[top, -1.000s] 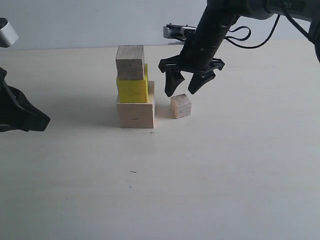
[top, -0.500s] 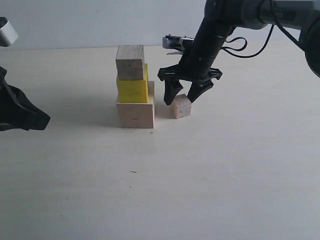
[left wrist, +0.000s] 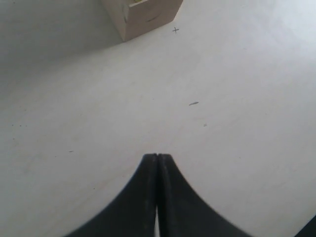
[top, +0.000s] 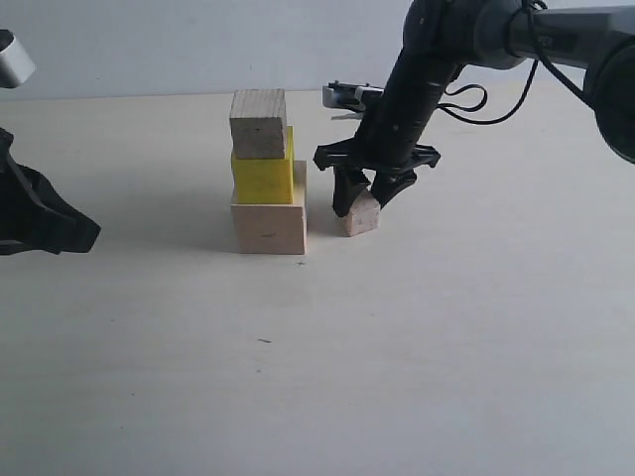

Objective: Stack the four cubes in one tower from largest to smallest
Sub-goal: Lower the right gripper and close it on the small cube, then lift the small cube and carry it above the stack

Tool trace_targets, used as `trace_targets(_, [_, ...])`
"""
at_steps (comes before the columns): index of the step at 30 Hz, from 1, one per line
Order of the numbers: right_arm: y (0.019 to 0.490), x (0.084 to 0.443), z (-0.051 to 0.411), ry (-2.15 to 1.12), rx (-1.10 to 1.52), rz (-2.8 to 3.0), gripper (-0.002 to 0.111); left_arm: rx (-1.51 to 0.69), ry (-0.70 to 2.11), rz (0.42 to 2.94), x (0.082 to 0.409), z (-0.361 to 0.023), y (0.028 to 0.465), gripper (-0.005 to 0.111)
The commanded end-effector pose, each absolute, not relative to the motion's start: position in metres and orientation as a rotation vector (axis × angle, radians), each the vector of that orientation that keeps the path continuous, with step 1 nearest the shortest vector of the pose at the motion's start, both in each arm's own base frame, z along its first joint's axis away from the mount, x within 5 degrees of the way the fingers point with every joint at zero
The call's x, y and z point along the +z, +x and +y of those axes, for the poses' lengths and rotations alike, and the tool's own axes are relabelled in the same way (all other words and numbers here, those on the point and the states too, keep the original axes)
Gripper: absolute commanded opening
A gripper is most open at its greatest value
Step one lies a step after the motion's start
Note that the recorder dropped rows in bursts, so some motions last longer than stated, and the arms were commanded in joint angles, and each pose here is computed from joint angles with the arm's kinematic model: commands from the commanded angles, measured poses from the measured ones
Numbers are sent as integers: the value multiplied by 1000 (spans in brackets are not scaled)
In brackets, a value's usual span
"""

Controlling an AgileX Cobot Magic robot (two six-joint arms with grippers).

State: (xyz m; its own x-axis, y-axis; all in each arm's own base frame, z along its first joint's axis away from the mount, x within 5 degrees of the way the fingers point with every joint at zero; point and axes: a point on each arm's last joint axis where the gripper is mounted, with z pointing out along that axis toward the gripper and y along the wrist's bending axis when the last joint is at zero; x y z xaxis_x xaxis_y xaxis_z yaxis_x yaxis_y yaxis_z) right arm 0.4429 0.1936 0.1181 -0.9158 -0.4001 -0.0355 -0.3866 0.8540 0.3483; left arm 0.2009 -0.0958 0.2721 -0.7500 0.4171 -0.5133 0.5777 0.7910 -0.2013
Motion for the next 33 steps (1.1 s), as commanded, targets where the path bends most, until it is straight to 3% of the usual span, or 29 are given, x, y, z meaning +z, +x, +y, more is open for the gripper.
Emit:
trace_targets(1, [444, 131, 192, 649, -556, -3015, 28, -488, 735, 2529, 271, -96, 202, 0])
trace_targets(5, [444, 153, 187, 696, -509, -3062, 0, -488, 735, 2529, 271, -96, 202, 0])
trace_targets(14, [434, 234, 173, 600, -398, -3253, 0, -491, 734, 2530, 271, -96, 201, 0])
trace_targets(24, [397, 326, 184, 572, -727, -3361, 0, -540, 703, 2527, 273, -99, 201, 0])
trace_targets(33, [361, 347, 227, 775, -767, -3333, 0, -571, 696, 2538, 273, -100, 200, 0])
